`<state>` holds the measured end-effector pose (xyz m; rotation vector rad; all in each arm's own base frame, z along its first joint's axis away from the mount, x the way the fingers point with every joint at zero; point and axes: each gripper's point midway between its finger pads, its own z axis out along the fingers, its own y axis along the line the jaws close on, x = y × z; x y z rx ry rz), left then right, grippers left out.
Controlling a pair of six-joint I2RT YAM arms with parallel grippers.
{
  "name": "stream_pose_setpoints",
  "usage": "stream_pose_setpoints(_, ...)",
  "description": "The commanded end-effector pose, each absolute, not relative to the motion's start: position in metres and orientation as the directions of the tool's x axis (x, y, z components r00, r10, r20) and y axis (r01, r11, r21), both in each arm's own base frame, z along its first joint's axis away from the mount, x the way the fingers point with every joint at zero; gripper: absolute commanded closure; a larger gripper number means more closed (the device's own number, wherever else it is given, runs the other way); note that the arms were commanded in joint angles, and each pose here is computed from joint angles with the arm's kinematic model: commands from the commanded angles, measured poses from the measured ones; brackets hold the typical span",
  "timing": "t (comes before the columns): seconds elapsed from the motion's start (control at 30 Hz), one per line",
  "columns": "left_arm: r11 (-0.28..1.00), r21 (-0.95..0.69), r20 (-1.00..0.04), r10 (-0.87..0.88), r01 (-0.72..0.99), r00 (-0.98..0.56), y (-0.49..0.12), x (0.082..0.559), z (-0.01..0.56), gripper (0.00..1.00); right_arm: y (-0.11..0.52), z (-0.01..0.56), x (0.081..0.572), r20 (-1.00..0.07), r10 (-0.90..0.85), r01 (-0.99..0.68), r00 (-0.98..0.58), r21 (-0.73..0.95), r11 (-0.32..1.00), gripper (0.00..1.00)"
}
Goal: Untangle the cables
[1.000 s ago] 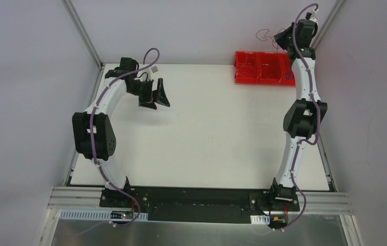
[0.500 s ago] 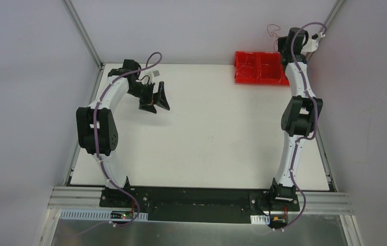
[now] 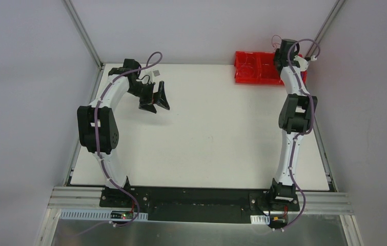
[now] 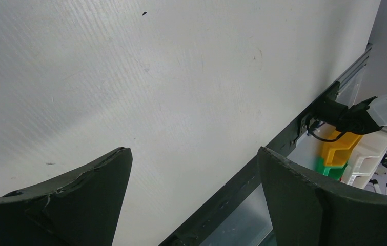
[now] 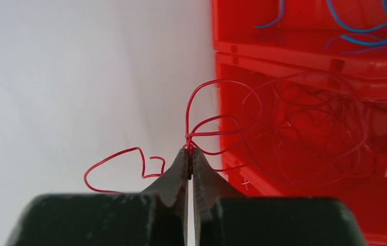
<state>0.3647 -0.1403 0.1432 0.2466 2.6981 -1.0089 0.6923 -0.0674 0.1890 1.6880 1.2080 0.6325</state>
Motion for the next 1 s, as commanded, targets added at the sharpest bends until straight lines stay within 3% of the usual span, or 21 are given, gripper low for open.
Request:
stream_pose_setpoints(0.0, 0.746, -0.612, -0.288, 0.097, 0.261, -0.953, -0.138, 0.359, 0.144, 0.04, -0.060, 0.195, 0.698, -0.037, 0.902, 0.397, 0.429, 0.905, -0.152, 1.00)
stream_pose_setpoints(0.27, 0.756, -0.594, -0.298, 0.112, 0.276, -0.948, -0.135, 0.353, 0.148, 0.03, -0.080, 0.159, 0.687, -0.131, 0.847, 0.468, 0.516, 0.871, -0.150, 1.00)
stream_pose_setpoints(0.3, 0.756, -0.594, -0.297, 0.112, 0.275, -0.948, -0.134, 0.352, 0.148, 0.03, -0.083, 0.158, 0.686, -0.137, 0.843, 0.471, 0.520, 0.870, -0.149, 0.95)
stream_pose_setpoints(0.4, 0.756, -0.594, -0.294, 0.113, 0.274, -0.949, -0.134, 0.349, 0.148, 0.03, -0.081, 0.166, 0.687, -0.158, 0.860, 0.475, 0.485, 0.873, -0.108, 0.60)
stream_pose_setpoints(0.47, 0.753, -0.599, -0.290, 0.113, 0.272, -0.950, -0.135, 0.348, 0.148, 0.03, -0.073, 0.177, 0.691, -0.189, 0.887, 0.469, 0.422, 0.882, -0.035, 0.45)
stream_pose_setpoints(0.63, 0.740, -0.613, -0.302, 0.106, 0.278, -0.947, -0.138, 0.353, 0.154, 0.03, -0.067, 0.209, 0.689, -0.227, 0.909, 0.441, 0.351, 0.896, 0.054, 0.28)
stream_pose_setpoints(0.67, 0.739, -0.613, -0.304, 0.106, 0.280, -0.947, -0.139, 0.354, 0.155, 0.03, -0.067, 0.215, 0.688, -0.235, 0.911, 0.435, 0.340, 0.898, 0.069, 0.08)
stream_pose_setpoints(0.7, 0.738, -0.613, -0.310, 0.104, 0.283, -0.945, -0.139, 0.355, 0.157, 0.03, -0.068, 0.221, 0.686, -0.244, 0.911, 0.431, 0.331, 0.898, 0.084, 0.01)
stream_pose_setpoints(0.97, 0.731, -0.602, -0.367, 0.105, 0.322, -0.924, -0.140, 0.366, 0.172, 0.01, -0.047, 0.286, 0.670, -0.376, 0.911, 0.323, 0.168, 0.894, 0.310, 0.00)
